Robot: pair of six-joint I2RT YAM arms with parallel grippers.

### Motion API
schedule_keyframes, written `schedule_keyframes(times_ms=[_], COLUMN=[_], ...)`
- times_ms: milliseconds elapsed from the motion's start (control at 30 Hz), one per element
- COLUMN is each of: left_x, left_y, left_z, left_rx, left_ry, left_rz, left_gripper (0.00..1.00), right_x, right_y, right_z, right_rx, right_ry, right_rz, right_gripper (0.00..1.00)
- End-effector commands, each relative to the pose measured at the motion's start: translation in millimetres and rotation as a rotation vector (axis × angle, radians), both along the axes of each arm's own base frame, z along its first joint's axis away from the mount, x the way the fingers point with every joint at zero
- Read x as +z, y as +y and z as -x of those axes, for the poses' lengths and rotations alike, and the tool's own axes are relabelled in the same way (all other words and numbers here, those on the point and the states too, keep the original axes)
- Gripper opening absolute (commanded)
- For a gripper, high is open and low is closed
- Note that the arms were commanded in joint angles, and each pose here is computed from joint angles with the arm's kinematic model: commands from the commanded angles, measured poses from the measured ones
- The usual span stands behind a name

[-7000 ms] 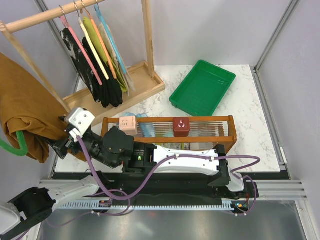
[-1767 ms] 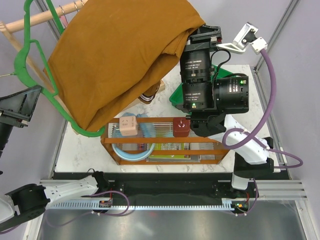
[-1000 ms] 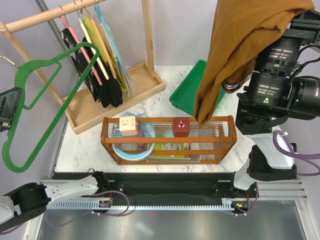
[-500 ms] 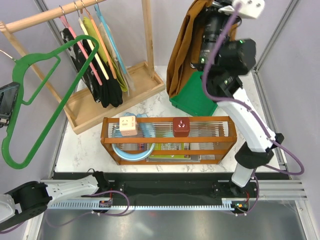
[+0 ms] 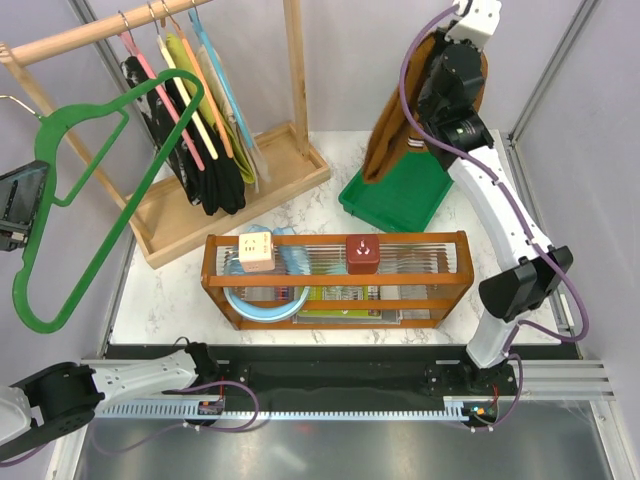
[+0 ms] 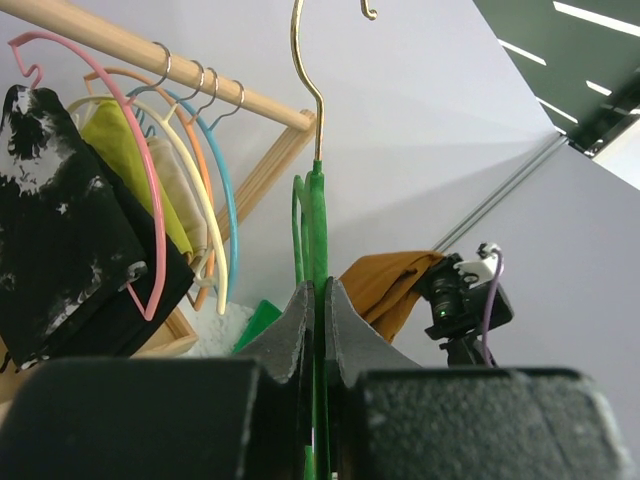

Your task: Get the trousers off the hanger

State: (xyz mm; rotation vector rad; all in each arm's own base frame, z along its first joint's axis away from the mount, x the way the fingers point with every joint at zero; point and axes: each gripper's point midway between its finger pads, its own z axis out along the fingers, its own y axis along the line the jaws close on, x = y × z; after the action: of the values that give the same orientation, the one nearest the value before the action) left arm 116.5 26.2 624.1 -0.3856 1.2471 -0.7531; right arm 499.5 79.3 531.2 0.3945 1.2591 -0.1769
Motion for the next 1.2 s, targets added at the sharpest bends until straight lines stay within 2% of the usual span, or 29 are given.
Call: schedule_keyframes(times_ms=[0,100,233,267,333,367,533,567,600,767,1000,1167], left_x=[12.0,8.2,1.0,-0.5,-2.4,-3.3,-12.5,-17.3,-20.1,-31.2,-40.8,-40.2], left_y=[-7.1,-10.2,-12.1,-12.8,-13.8,-13.7,-17.9,-19.7,-18.9,-9.3,15.8,23.3], left_z=[-6.6,-10.8,-16.9,-18.3,-20.9,-21.4,-26.8,-29.2,-29.2,-24.0,-12.6,-14.9], left_rx=[0.014,0.026,0.053,0.058,0.070,0.074,0.088,0.095,0.099,0.105,0.146,0.199], left_ry=[-0.027,-0.013,0.010,0.015,0.023,0.025,0.048,0.061,0.066,0.084,0.087,0.094], left_rz=[-0.003,-0.021,-0.048,-0.055,-0.068,-0.072,-0.108,-0.123,-0.134,-0.139,-0.162,-0.226], left_gripper=[0.02,0.02,0.02,0.02,0.02,0.02,0.02,0.02,0.02,0.02,0.02,0.02], right_x=[36.0,-7.4,-70.4,-82.0,-112.1,-121.6,-171.0,-173.2,-175.3,-153.6,-87.2,-69.1], right_y=[-40.4,-45.7,-31.2,-26.7,-11.5,-6.8,10.3,9.7,9.6,14.1,53.6,98.8], right_z=[32.8,13.1,-32.2,-40.7,-65.2,-72.4,-96.8,-96.0,-90.5,-62.9,-0.4,49.2], right_rx=[-0.018,-0.050,-0.026,-0.016,0.029,0.043,0.073,0.072,0.073,0.143,0.396,0.580], right_ry=[-0.140,-0.030,0.143,0.171,0.250,0.274,0.436,0.450,0.472,0.454,0.419,0.439], right_rz=[-0.119,-0.091,-0.042,-0.037,-0.025,-0.026,-0.034,-0.039,-0.043,-0.098,-0.184,-0.235], right_gripper=[0.00,0.00,0.03,0.10,0.18,0.28,0.62,0.71,0.74,0.79,0.79,0.78])
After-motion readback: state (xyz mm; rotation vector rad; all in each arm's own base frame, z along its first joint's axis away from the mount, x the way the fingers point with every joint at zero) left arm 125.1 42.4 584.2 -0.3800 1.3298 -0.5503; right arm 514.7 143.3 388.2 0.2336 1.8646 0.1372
